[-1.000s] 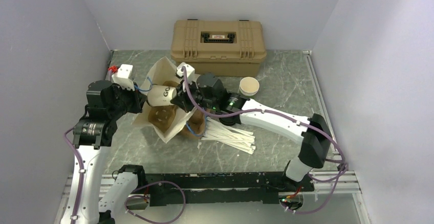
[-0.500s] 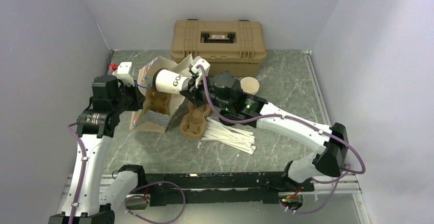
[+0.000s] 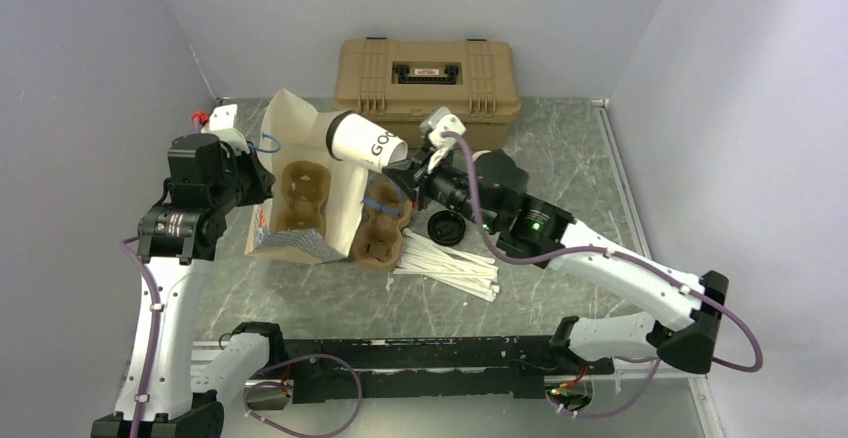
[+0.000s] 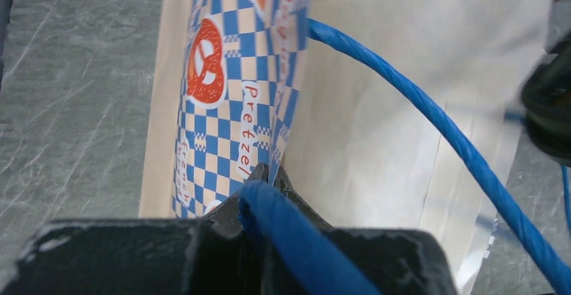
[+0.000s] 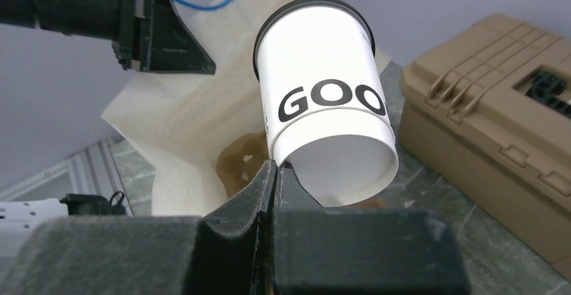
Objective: Pack the takeout coffee
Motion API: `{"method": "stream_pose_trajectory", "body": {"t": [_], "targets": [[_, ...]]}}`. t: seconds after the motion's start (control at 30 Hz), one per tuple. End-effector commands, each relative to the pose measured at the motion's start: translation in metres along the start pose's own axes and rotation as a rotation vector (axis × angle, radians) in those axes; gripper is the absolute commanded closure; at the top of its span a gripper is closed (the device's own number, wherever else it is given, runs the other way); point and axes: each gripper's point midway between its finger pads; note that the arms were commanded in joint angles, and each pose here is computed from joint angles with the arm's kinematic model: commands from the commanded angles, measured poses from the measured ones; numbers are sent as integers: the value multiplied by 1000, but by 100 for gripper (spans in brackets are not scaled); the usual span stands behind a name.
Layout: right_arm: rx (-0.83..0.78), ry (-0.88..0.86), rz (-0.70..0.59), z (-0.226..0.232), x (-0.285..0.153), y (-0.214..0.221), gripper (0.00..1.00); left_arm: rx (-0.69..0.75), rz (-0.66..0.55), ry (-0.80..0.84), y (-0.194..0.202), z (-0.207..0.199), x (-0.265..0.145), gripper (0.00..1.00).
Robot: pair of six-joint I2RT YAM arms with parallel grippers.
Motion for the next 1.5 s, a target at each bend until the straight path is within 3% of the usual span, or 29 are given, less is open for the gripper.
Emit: {"method": "stream_pose_trajectory", "body": {"t": [0.0, 0.3, 0.63, 0.97, 1.0, 1.03, 1.47], "targets": [[17, 15, -173, -3, -26, -52, 100, -55, -49, 2, -20, -6, -6, 100], [39, -9, -251, 0, -59, -68, 100, -149, -12, 2, -11, 4, 20, 100], [39, 1, -234, -3, -69, -60, 100, -258, 63, 9, 10, 25, 47, 99], [38, -11, -232, -1, -68, -56, 100, -212, 82, -92, 9, 42, 32, 49], [39, -14, -231, -1, -68, -55, 100, -205, 78, -102, 8, 43, 30, 8], [40, -17, -230, 0, -67, -55, 100, -199, 79, -110, 7, 44, 26, 2], [36, -44, -234, 5, -69, -59, 100, -140, 19, -75, -30, 26, -15, 1]]}}
Point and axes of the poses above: each gripper's point midway between its finger pads, its own x axis out along the fingers, its own z axis along the line the jaws close on, y = z × x, and after that the axes turned 1 degree about -x, right-handed
